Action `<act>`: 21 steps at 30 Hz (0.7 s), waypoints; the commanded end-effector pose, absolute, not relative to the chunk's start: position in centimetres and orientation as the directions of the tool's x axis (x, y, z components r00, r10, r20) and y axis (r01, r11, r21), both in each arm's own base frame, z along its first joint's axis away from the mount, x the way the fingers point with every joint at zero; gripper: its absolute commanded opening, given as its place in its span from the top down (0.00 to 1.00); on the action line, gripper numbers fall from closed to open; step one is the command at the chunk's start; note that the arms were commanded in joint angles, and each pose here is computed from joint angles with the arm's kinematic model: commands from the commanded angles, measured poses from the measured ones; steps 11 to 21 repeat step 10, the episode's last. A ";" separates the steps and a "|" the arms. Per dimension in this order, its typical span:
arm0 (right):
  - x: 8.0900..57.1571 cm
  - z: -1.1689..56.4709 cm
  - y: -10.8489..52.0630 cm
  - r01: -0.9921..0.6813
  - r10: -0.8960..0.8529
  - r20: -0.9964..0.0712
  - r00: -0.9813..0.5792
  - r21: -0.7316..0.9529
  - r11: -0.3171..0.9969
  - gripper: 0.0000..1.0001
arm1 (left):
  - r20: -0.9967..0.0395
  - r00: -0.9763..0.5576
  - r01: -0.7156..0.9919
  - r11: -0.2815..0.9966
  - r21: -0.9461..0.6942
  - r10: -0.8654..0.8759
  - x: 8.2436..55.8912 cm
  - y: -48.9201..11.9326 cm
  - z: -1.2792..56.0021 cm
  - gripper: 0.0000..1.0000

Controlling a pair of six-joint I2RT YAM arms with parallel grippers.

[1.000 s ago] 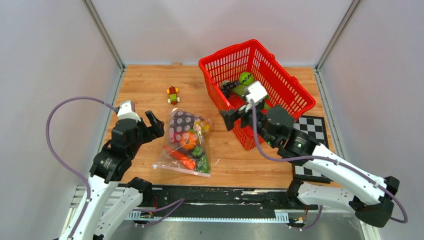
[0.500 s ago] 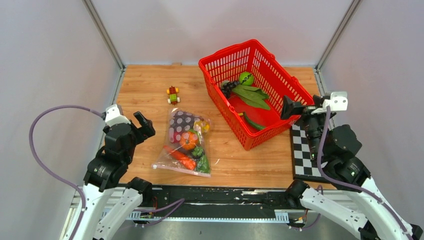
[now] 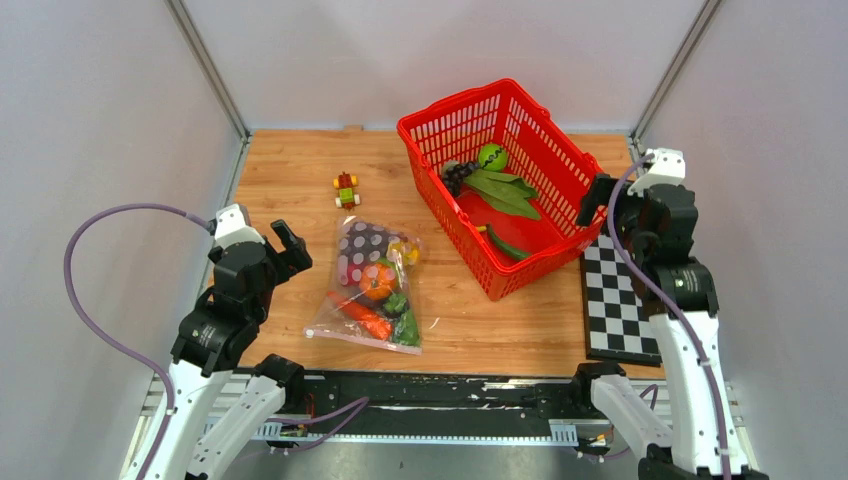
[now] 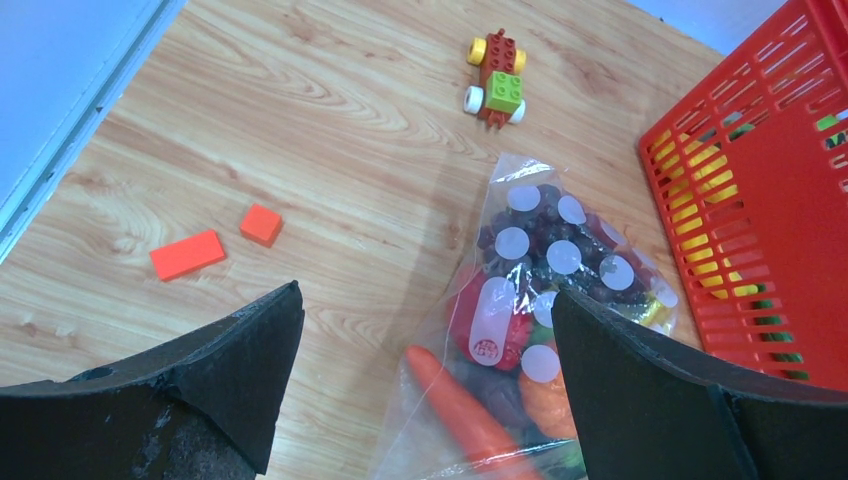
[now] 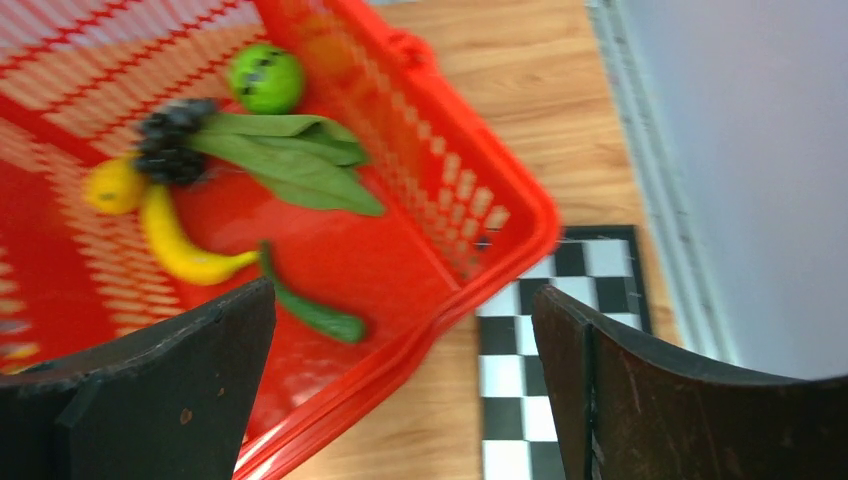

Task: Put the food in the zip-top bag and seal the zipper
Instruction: Reset both arms

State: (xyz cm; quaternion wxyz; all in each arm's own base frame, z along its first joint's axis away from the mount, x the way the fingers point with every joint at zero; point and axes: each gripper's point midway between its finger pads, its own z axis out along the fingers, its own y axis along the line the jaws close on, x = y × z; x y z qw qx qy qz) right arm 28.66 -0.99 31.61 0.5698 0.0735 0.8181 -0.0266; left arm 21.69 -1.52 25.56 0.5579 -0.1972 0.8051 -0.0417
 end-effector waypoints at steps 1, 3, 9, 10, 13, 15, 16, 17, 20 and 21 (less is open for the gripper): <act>26.7 35.4 4.0 -0.100 0.228 -0.958 -0.172 0.248 0.964 0.00 | -0.902 -0.260 -0.251 0.927 -0.280 -0.343 22.1 -1.4 26.7 0.00; 26.5 35.2 4.7 -0.145 0.220 -0.961 -0.167 0.244 0.959 0.00 | -0.905 -0.256 -0.242 0.929 -0.281 -0.340 22.1 -1.5 26.8 0.00; 27.3 32.5 5.3 -0.146 0.208 -0.932 -0.298 0.259 0.955 0.00 | -0.905 -0.264 -0.229 0.933 -0.277 -0.333 22.5 -1.9 26.9 0.00; 27.4 32.6 5.3 -0.149 0.208 -0.934 -0.291 0.259 0.954 0.00 | -0.906 -0.265 -0.231 0.934 -0.272 -0.329 22.5 -1.8 26.9 0.00; 27.4 32.6 5.3 -0.149 0.208 -0.934 -0.291 0.259 0.954 0.00 | -0.906 -0.265 -0.231 0.934 -0.272 -0.329 22.5 -1.8 26.9 0.00; 27.4 32.6 5.3 -0.149 0.208 -0.934 -0.291 0.259 0.954 0.00 | -0.906 -0.265 -0.231 0.934 -0.272 -0.329 22.5 -1.8 26.9 0.00; 27.4 32.6 5.3 -0.149 0.208 -0.934 -0.291 0.259 0.954 0.00 | -0.906 -0.265 -0.231 0.934 -0.272 -0.329 22.5 -1.8 26.9 0.00; 27.4 32.6 5.3 -0.149 0.208 -0.934 -0.291 0.259 0.954 0.00 | -0.906 -0.265 -0.231 0.934 -0.272 -0.329 22.5 -1.8 26.9 0.00; 27.4 32.6 5.3 -0.149 0.208 -0.934 -0.291 0.259 0.954 0.00 | -0.906 -0.265 -0.231 0.934 -0.272 -0.329 22.5 -1.8 26.9 0.00; 27.4 32.6 5.3 -0.149 0.208 -0.934 -0.291 0.259 0.954 0.00 | -0.906 -0.265 -0.231 0.934 -0.272 -0.329 22.5 -1.8 26.9 0.00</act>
